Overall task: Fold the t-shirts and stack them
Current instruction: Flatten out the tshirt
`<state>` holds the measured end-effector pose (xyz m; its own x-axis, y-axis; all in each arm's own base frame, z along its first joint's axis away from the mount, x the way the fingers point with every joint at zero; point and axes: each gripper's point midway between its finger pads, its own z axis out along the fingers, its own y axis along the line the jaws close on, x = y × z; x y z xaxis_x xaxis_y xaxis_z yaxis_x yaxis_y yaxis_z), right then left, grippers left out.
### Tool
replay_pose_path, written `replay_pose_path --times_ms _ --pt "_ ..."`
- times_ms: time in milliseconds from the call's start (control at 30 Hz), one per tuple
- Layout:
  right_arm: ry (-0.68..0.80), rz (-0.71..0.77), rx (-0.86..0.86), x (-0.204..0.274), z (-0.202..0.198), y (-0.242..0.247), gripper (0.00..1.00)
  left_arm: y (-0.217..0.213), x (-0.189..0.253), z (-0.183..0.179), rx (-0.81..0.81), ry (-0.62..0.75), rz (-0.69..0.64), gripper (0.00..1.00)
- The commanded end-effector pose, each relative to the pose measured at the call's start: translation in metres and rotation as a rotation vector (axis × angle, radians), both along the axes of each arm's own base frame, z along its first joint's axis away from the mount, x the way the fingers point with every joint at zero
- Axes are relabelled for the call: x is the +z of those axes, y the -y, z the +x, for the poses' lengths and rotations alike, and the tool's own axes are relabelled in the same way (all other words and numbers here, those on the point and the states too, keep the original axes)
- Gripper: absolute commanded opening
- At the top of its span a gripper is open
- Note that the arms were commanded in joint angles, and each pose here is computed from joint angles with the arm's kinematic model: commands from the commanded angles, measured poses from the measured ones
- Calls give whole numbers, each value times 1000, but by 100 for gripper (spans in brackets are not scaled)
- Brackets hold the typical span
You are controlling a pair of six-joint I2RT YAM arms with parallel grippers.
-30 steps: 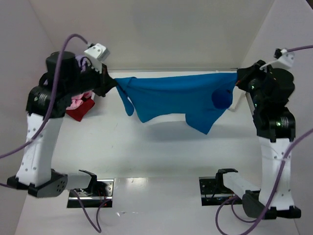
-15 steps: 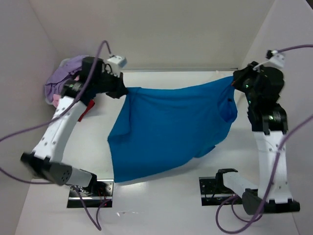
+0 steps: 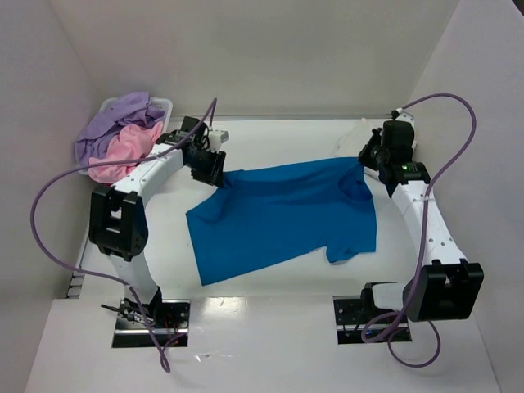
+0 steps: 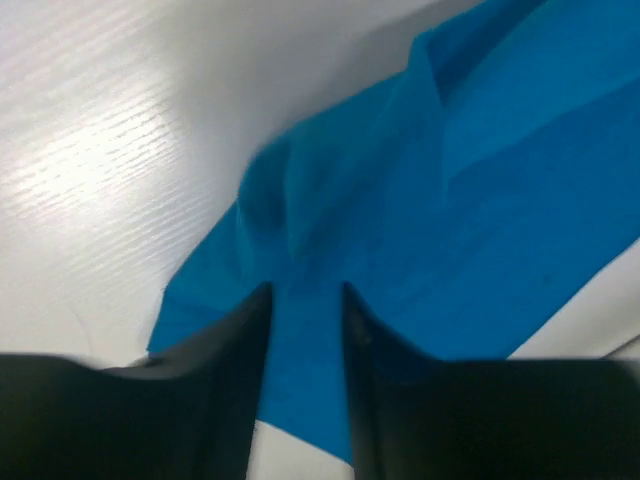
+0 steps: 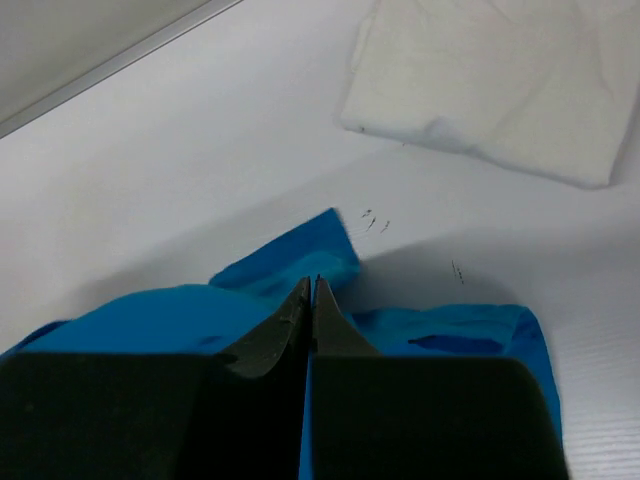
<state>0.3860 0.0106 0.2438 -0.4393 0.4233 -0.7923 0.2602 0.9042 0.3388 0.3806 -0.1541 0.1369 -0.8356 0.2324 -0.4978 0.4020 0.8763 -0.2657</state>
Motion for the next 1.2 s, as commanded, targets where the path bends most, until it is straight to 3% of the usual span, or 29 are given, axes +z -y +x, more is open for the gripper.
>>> replay_pose_path --times_ms 0,133,200,400,700,933,1167 --pt "98 1 -12 11 22 4 0 -8 -16 17 29 9 49 56" --pt "75 6 -3 -3 29 2 0 -12 -7 20 78 36 57 77" --pt "75 10 5 -5 32 0 0 -16 2 17 111 54 63 82" --pt "51 2 10 -18 42 1 0 24 -1 -37 37 28 89 84" --pt "52 -2 22 -20 45 -1 0 14 -63 -67 190 -72 342 82" --pt "52 -2 22 -22 45 -1 0 8 -95 -77 204 -147 386 78" --pt "52 -2 22 -22 45 -1 0 21 -112 -54 261 -124 360 62"
